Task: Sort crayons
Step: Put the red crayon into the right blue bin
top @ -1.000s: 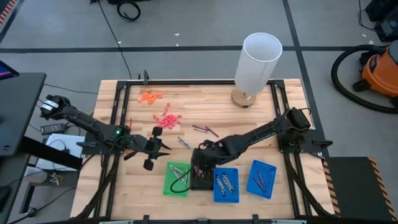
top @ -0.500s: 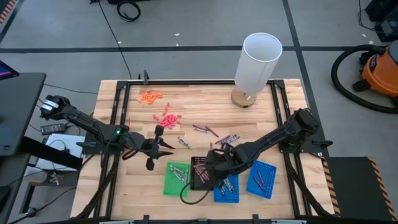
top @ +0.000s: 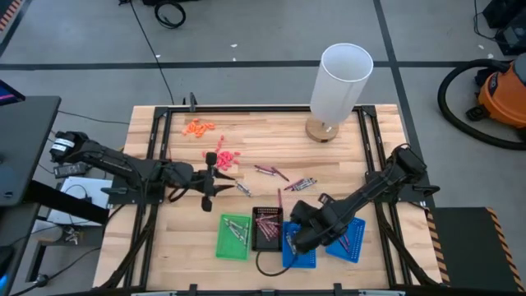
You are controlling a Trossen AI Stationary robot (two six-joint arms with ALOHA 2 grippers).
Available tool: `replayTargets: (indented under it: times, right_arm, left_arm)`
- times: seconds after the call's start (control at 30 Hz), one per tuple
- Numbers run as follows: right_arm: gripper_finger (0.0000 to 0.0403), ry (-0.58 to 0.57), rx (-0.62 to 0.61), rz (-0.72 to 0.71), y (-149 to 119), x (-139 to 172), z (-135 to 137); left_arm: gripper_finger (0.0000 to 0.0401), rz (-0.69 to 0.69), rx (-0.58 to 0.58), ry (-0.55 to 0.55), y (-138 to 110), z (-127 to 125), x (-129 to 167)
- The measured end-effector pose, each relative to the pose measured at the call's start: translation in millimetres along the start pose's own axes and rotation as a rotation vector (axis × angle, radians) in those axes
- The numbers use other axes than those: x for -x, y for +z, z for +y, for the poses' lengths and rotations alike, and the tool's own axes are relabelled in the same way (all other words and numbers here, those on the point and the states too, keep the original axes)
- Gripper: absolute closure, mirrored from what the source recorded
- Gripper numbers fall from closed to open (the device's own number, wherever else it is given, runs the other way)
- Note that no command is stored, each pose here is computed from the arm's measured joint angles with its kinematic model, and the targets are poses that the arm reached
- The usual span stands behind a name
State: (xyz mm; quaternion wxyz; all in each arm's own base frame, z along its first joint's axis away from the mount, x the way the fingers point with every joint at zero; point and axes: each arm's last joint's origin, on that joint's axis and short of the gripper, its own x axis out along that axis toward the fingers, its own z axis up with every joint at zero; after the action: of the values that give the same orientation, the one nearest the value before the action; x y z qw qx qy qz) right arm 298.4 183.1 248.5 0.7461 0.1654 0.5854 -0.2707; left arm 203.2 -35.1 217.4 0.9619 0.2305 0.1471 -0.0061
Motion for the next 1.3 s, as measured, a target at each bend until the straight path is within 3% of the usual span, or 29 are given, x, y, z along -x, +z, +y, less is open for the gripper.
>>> replayTargets:
  times: [0.33,0.53,0.77,1.03,1.3]
  right_arm:
    - [0.0370,-0.073,-0.201,0.119,-34,9,0]
    - [0.0370,-0.181,-0.297,0.114,-58,12,-5]
    - [0.0370,-0.260,-0.374,0.100,-82,-5,-11]
    - [0.0370,-0.313,-0.506,0.087,-97,-24,-17]
    - [0.0348,-0.297,-0.519,0.123,-100,-32,-16]
  left_arm:
    - [0.0296,-0.033,0.059,0.110,-1,21,-3]
    - [0.0296,-0.053,0.072,0.112,-2,28,-4]
    - [0.0296,-0.080,0.082,0.135,-1,33,-4]
    - [0.0296,-0.083,0.081,0.136,0,33,-4]
    - [0.0296,-0.070,0.079,0.130,-2,32,-4]
